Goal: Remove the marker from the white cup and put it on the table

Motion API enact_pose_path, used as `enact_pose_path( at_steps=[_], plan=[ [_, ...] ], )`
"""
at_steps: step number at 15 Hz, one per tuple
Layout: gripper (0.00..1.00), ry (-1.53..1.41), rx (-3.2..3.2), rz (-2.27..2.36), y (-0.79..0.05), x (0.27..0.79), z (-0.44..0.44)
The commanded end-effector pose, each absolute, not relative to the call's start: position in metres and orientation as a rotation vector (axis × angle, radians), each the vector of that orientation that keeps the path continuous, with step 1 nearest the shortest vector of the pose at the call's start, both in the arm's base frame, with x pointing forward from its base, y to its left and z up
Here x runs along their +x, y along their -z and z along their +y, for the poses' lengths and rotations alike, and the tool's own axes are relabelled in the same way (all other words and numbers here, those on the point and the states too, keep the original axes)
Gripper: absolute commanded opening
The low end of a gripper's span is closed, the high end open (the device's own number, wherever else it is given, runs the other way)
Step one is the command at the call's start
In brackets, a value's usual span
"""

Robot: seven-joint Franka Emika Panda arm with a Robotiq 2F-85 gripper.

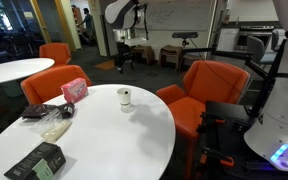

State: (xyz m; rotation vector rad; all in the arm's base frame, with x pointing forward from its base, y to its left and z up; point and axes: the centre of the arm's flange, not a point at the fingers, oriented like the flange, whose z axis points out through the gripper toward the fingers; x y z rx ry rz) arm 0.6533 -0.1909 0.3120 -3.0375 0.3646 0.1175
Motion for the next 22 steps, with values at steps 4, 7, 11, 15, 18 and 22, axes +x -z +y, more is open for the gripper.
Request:
enact_pose_path(
  at_steps=[4,7,11,15,18,22],
  plan=[
    [1.0,-0.142,-3.062,0.341,-0.302,0.656,-0.192],
    [1.0,-0.138,-3.066,0.336,-0.303,0.658,-0.191],
    [1.0,-0.151,-3.054,0.354,-0.299,0.657,-0.19],
    [1.0,-0.192,-3.007,0.419,-0.275,0.659,-0.181],
    [0.75,-0.209,-2.982,0.483,-0.259,0.663,-0.177],
    [0.51,-0.192,-2.971,0.553,-0.254,0.669,-0.181]
  ],
)
